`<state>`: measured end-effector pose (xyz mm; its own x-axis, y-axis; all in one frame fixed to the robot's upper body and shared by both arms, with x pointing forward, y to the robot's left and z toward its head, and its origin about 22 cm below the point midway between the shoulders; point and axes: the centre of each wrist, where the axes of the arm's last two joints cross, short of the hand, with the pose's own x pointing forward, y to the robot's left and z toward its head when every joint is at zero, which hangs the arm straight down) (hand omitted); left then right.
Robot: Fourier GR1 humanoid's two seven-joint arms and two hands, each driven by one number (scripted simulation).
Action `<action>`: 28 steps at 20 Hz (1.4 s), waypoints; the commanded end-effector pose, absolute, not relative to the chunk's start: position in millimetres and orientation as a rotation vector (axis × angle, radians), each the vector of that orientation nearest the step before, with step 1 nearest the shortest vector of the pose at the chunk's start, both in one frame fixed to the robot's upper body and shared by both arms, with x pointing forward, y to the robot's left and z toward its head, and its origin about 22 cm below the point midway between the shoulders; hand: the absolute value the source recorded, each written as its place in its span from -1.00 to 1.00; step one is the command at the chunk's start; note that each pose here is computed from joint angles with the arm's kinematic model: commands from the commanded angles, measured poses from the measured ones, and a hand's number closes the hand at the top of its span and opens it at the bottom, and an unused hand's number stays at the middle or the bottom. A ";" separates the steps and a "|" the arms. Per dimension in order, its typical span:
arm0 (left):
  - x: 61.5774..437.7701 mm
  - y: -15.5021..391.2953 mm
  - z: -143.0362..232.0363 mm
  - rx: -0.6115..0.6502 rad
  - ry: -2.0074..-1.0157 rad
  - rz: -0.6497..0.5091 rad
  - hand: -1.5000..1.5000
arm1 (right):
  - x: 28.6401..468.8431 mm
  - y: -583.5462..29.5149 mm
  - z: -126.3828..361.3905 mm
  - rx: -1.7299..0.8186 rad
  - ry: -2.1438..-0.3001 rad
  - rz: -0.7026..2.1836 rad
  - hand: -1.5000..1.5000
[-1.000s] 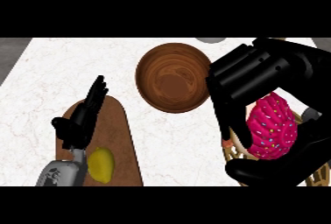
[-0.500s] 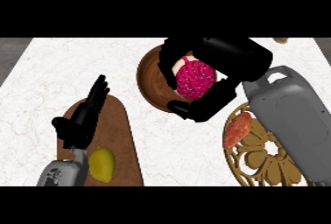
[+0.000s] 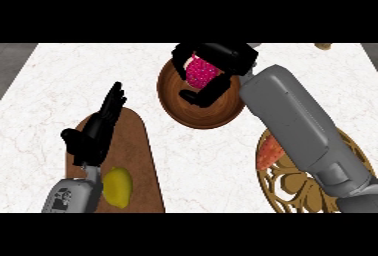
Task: Pick the cupcake from the placemat and place it in the bowl
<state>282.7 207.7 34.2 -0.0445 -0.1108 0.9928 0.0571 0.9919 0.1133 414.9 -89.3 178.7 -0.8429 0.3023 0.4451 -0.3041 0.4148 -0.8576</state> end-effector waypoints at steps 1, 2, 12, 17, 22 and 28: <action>283.0 203.3 37.3 0.032 -1.589 -0.145 0.00 | 431.2 -78.7 150.2 0.003 -2.041 1.549 1.00; 288.2 194.6 48.4 0.024 -1.601 -0.133 0.00 | 437.6 -85.8 150.8 0.042 -1.979 1.564 1.00; 288.9 215.1 29.6 0.022 -1.611 -0.134 0.00 | 452.3 -120.2 106.5 0.419 -1.853 1.477 -1.00; 259.4 196.1 21.3 0.038 -1.618 -0.131 0.00 | 459.4 -120.5 123.9 0.541 -1.988 1.197 -1.00; 277.1 197.5 23.0 0.036 -1.608 -0.143 0.00 | 470.8 -123.6 154.0 0.580 -1.951 1.075 -1.00; 282.1 203.4 32.7 0.031 -1.621 -0.139 0.00 | 480.2 -181.3 167.9 0.634 -1.810 1.004 -1.00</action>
<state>276.6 202.8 29.8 -0.0490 -0.1071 0.9930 0.0640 0.9919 0.1101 475.6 -149.3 160.1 -0.5094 0.1017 0.8545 -0.6741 0.5701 -0.4697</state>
